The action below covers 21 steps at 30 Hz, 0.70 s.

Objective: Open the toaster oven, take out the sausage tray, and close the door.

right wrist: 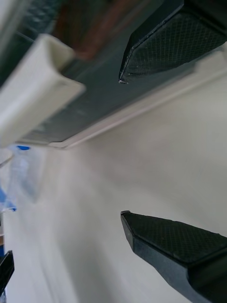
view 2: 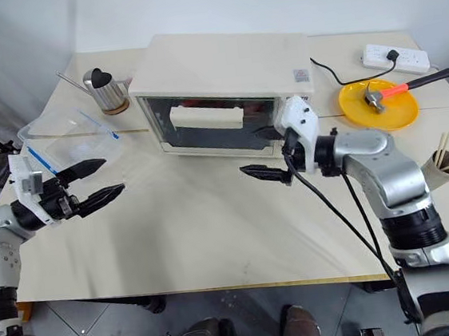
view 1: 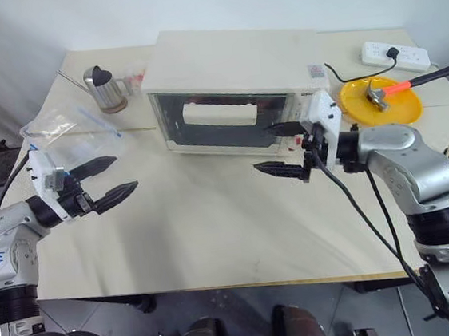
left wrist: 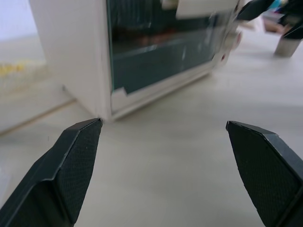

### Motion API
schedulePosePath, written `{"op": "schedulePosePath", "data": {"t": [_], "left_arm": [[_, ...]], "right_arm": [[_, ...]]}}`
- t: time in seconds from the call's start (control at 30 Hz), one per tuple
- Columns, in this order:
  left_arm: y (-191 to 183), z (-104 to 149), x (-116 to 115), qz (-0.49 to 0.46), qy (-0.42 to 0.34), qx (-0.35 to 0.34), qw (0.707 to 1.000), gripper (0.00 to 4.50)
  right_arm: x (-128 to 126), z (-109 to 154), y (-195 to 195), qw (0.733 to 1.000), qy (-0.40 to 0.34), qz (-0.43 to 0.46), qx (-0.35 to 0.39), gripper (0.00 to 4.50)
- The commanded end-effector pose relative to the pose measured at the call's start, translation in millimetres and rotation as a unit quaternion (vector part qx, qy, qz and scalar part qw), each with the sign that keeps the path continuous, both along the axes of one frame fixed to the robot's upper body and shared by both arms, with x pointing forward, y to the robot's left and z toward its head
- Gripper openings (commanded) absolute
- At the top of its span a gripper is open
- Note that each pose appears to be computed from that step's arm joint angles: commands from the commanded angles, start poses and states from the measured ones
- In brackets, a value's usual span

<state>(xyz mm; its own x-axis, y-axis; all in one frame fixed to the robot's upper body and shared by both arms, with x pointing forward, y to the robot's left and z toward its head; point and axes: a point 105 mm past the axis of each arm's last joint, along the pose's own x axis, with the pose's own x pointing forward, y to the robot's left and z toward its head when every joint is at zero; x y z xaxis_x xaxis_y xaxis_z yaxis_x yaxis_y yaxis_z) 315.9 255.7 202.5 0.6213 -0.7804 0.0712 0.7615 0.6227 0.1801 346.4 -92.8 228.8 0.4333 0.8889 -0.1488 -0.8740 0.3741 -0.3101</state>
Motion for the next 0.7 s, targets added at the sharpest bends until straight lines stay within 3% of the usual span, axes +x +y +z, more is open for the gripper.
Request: {"op": "schedulePosePath", "data": {"t": [0.03,0.27,0.5,0.7], "left_arm": [[1.7,28.4,-4.7,0.0,-0.063,-0.018,0.998,4.45],[6.0,31.0,-10.4,0.012,-0.065,-0.024,0.998,4.45],[8.5,32.7,-7.9,0.024,-0.057,-0.022,0.998,4.45],[1.3,37.4,5.2,0.009,-0.042,-0.018,0.999,4.45]], "right_arm": [[9.8,17.5,18.0,0.998,-0.048,0.026,0.004,4.5],[-5.1,30.4,31.6,0.995,-0.063,0.081,0.013,4.5],[-30.5,15.2,33.6,0.991,-0.038,0.127,-0.019,4.5],[-36.0,-3.0,31.6,0.99,-0.028,0.129,-0.041,4.5]]}}
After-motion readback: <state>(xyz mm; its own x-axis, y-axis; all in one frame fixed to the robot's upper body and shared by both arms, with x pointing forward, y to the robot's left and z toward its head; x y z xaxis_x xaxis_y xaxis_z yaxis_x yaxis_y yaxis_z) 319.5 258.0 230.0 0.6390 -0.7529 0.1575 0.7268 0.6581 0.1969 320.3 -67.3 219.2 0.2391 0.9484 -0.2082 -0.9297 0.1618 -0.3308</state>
